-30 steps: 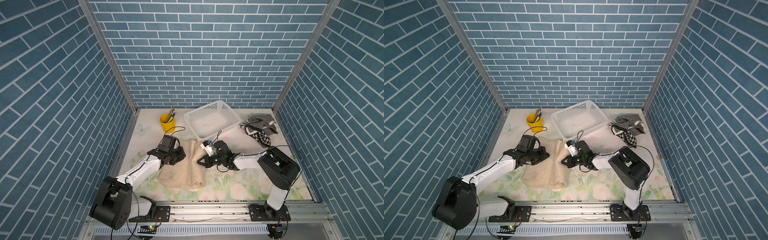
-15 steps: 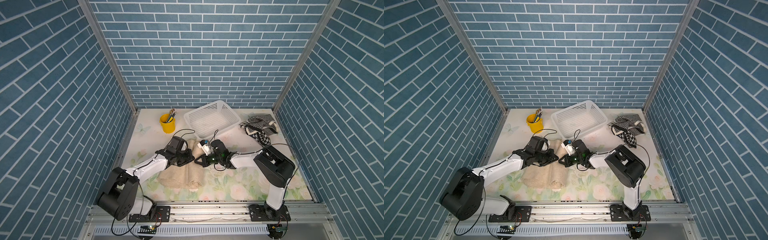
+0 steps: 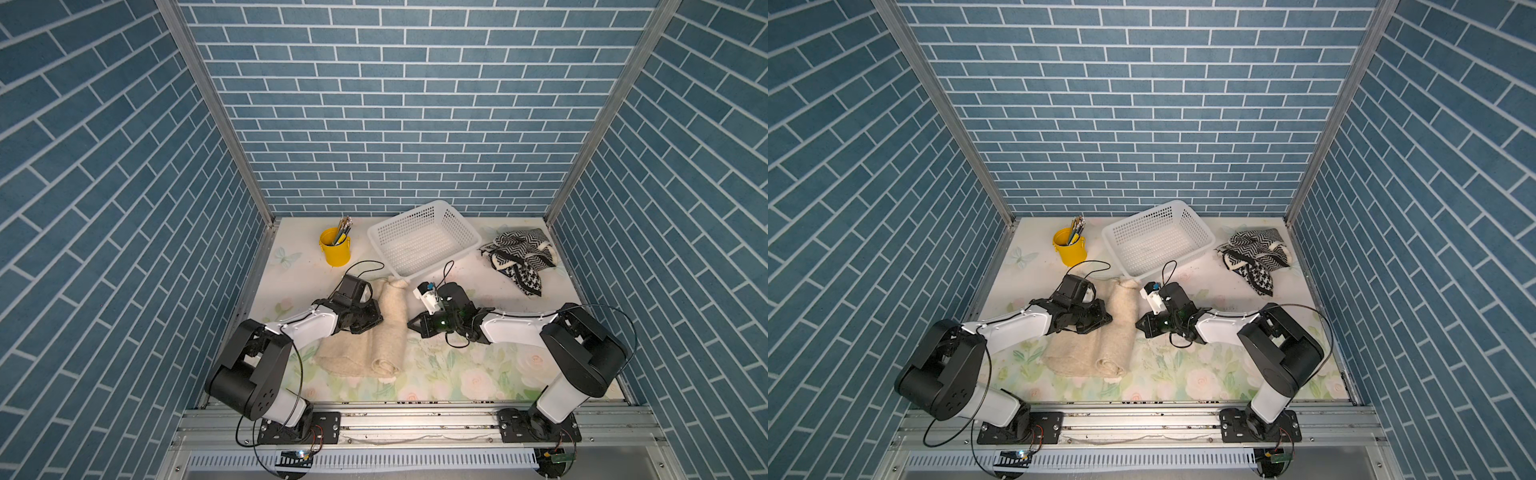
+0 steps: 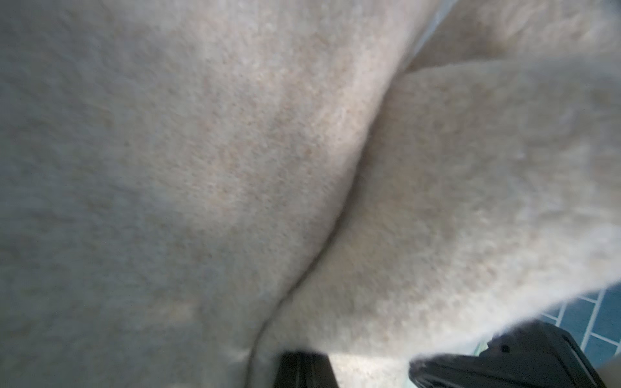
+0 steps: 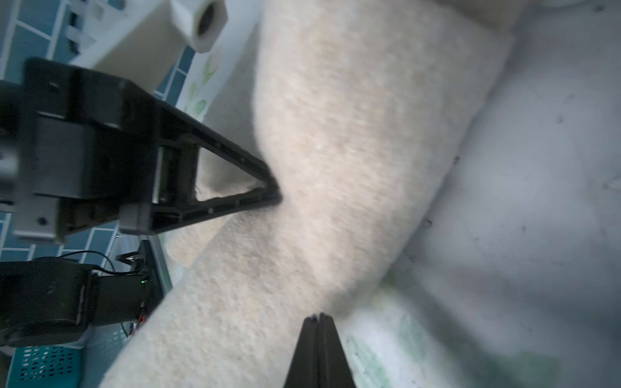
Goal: Roll up the scarf and place it into the basket
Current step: Roll the scarf at the center of the board.
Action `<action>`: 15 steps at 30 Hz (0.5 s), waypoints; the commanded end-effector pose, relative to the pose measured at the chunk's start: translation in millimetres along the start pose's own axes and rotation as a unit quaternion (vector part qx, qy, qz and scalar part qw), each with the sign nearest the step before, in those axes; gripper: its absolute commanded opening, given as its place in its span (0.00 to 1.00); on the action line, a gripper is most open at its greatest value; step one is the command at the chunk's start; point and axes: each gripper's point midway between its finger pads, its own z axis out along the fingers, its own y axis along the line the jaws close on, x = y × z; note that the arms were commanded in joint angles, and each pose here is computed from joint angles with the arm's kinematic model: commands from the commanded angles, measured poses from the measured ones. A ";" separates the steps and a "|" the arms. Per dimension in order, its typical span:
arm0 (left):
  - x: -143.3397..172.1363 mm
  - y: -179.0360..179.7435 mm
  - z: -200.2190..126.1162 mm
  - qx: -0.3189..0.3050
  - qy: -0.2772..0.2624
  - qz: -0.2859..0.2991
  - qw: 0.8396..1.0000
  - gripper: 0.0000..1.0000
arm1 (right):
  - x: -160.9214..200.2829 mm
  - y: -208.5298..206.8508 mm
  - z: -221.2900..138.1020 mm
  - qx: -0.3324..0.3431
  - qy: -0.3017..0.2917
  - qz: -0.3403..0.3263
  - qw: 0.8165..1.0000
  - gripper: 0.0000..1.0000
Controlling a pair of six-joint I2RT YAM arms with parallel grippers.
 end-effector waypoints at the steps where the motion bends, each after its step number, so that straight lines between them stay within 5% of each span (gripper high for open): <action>1: 3.9 26.1 5.0 -0.036 0.002 -0.008 0.999 0.00 | 11.6 -14.3 13.2 0.015 0.023 -0.004 1.000 0.00; 10: 6.5 48.1 11.0 -0.053 0.014 -0.021 0.998 0.00 | -8.9 9.5 35.6 -0.030 0.013 -0.020 0.999 0.00; 15: -5.4 58.1 -11.7 -0.055 -0.011 -0.035 0.998 0.00 | -21.7 40.0 44.2 -0.058 0.009 -0.047 0.997 0.00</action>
